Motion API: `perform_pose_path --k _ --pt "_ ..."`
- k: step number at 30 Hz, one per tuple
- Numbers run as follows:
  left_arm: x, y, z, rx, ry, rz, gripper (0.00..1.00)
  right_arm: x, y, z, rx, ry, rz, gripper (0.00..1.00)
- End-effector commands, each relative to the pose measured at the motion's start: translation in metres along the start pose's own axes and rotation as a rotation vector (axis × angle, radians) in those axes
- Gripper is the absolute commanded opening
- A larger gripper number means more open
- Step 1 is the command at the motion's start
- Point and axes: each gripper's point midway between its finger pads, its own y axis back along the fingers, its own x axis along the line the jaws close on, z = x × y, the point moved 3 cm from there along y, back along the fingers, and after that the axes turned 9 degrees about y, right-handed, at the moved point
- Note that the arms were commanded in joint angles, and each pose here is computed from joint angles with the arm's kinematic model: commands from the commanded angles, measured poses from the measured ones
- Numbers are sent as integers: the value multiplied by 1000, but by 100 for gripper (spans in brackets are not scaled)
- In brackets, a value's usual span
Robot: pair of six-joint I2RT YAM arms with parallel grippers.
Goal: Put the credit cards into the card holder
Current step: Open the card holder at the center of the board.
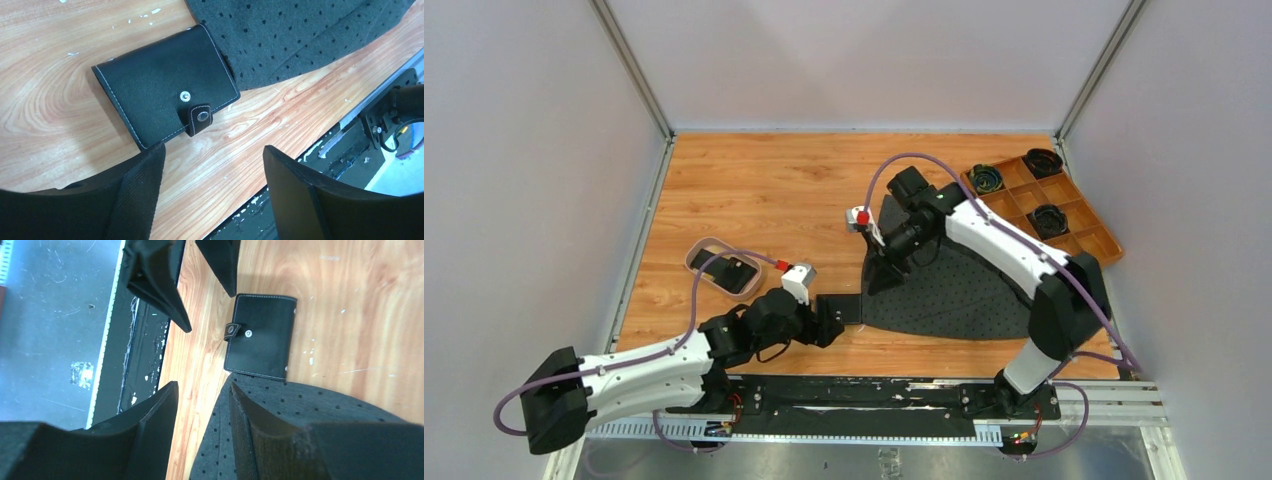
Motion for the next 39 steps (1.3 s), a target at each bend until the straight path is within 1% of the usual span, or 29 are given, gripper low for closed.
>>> perform_pose_path --k 1,3,6,7,10,14,20,23,26,30,39 --pt "-4 9 2 -45 53 -59 79 20 12 3 14 156 -19 46" --pt "-7 15 6 -76 70 -86 86 19 14 2 20 168 -45 46" --pt "-9 22 12 -126 92 -120 99 14 12 -2 30 147 -64 46" --pt "-9 24 14 -143 101 -128 100 11 11 -4 38 133 -72 46" --pt "-8 29 19 -189 138 -148 100 6 8 -8 49 109 -83 46" --pt "0 30 19 -222 174 -128 100 3 6 -11 60 102 -88 46" --pt "4 27 17 -223 227 -120 100 1 4 -14 63 92 -82 46" --pt "-1 24 21 -229 285 -170 100 1 2 -16 66 81 -74 46" --pt "1 21 25 -219 321 -176 100 0 1 -17 68 79 -71 46" --pt "2 20 29 -224 342 -175 100 0 0 -19 71 75 -70 46" --pt "10 17 23 -235 413 -193 100 -2 -2 -22 77 61 -61 46"
